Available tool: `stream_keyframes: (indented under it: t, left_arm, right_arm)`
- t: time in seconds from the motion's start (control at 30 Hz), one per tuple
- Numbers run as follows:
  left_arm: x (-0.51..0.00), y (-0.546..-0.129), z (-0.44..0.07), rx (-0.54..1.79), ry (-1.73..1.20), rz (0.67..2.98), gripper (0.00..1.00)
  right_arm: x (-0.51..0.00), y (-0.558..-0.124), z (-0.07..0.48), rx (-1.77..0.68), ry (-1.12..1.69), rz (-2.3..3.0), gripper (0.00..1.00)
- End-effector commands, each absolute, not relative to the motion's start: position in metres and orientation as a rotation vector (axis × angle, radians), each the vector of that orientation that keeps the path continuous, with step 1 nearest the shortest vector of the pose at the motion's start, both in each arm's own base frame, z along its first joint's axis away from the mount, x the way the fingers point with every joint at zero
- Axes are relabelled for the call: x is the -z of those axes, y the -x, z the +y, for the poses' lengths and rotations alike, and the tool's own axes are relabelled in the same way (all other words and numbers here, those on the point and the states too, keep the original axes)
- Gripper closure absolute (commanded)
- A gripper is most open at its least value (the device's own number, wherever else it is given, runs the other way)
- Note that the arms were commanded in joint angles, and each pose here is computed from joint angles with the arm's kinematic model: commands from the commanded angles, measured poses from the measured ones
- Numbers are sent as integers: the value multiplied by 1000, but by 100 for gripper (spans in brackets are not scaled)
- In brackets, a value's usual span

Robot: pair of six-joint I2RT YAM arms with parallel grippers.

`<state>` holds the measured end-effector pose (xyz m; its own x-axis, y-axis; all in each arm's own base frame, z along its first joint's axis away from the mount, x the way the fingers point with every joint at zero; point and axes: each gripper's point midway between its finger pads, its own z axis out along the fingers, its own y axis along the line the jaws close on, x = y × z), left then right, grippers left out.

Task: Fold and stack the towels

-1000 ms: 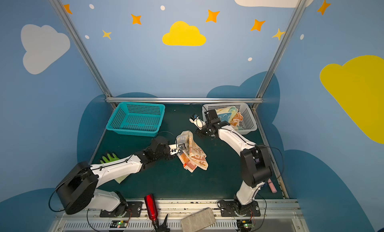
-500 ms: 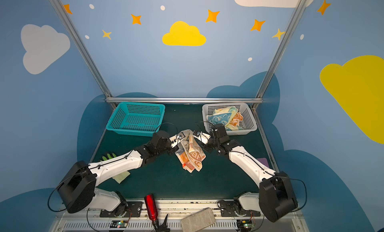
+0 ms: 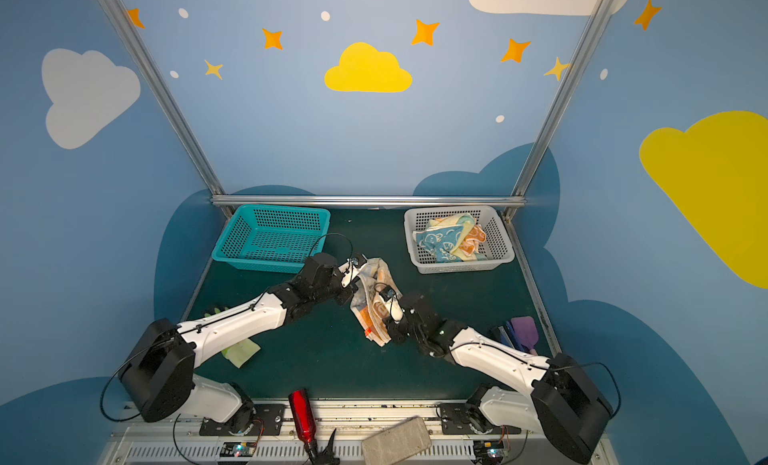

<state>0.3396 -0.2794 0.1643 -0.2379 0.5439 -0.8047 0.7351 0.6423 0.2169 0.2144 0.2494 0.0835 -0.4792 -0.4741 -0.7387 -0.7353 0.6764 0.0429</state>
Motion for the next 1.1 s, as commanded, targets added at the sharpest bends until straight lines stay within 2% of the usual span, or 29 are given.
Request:
stream_keyframes:
  t: [0.0, 0.17, 0.67, 1.07]
  left_arm:
    - [-165, -340, -285, 304, -1000, 1937, 96]
    - [-160, -340, -289, 330, -1002, 1950, 96]
    - [-173, -350, -292, 346, -924, 2016, 96]
    - [-167, -353, -290, 322, -906, 2061, 96]
  right_arm:
    - [-92, -221, 252, -470, 801, 2076, 71]
    - [-76, -209, 257, -456, 877, 2059, 71]
    - [-51, -212, 273, -393, 926, 2175, 71]
    - [-44, -218, 274, -376, 861, 2207, 60]
